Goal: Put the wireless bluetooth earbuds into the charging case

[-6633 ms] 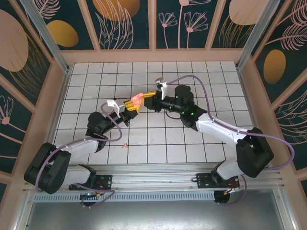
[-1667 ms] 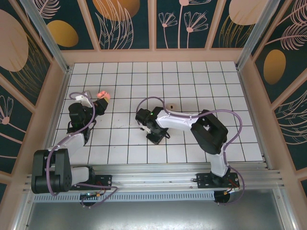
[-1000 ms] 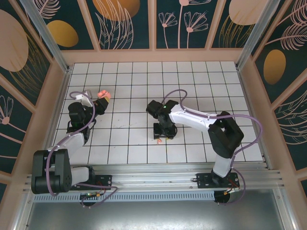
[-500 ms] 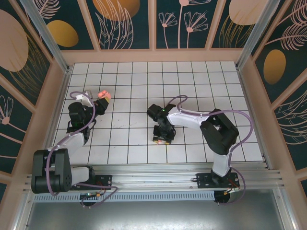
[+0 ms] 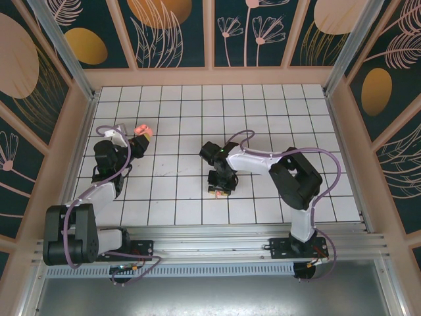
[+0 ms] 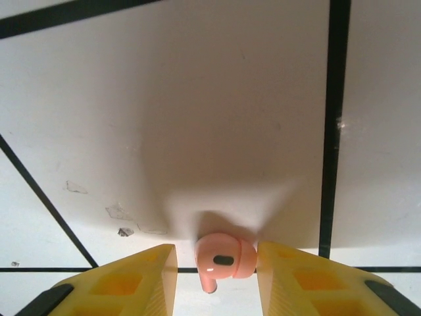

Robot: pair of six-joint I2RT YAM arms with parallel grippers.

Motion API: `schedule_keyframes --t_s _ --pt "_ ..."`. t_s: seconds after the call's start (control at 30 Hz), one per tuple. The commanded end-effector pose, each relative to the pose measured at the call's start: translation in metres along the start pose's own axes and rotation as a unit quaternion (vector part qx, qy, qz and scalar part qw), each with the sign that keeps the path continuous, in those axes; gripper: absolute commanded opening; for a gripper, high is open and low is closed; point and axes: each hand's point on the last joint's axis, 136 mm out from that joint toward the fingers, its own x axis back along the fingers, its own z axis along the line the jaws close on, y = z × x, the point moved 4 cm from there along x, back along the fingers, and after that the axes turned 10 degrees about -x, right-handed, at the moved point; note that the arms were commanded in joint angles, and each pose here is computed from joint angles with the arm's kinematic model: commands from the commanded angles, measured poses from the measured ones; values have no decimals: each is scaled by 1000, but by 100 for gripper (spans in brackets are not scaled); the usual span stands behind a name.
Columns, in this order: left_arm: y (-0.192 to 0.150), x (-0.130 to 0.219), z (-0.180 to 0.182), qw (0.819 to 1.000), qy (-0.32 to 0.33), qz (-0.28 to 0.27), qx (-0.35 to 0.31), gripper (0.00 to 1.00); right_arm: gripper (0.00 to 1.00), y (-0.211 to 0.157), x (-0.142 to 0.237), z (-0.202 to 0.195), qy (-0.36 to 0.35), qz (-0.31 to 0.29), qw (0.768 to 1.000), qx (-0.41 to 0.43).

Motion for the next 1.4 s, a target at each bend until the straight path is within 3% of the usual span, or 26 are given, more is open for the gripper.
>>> schedule_keyframes --t_s 0.0,0.5,0.73,0.83,0.93,1.1,1.37 --pt "10 -1 -5 1000 -15 -14 -12 15 35 9 -2 2 -6 -11 1000 3" --pt "9 3 -14 999 -40 -16 -32 14 25 12 -1 -2 1 -38 999 4" --pt "3 8 -51 986 -120 -52 -100 14 26 31 60 32 109 -141 984 13" --pt "-6 7 -76 973 -163 -54 -154 14 26 41 108 46 161 -223 961 21" --pt "-11 12 -93 956 -203 -76 -197 14 25 47 167 56 228 -311 922 37" --pt "-15 18 -120 924 -269 -102 -251 15 25 39 246 73 346 -414 834 115" --pt "-26 8 -153 878 -335 -96 -328 14 24 4 282 99 396 -460 750 263"
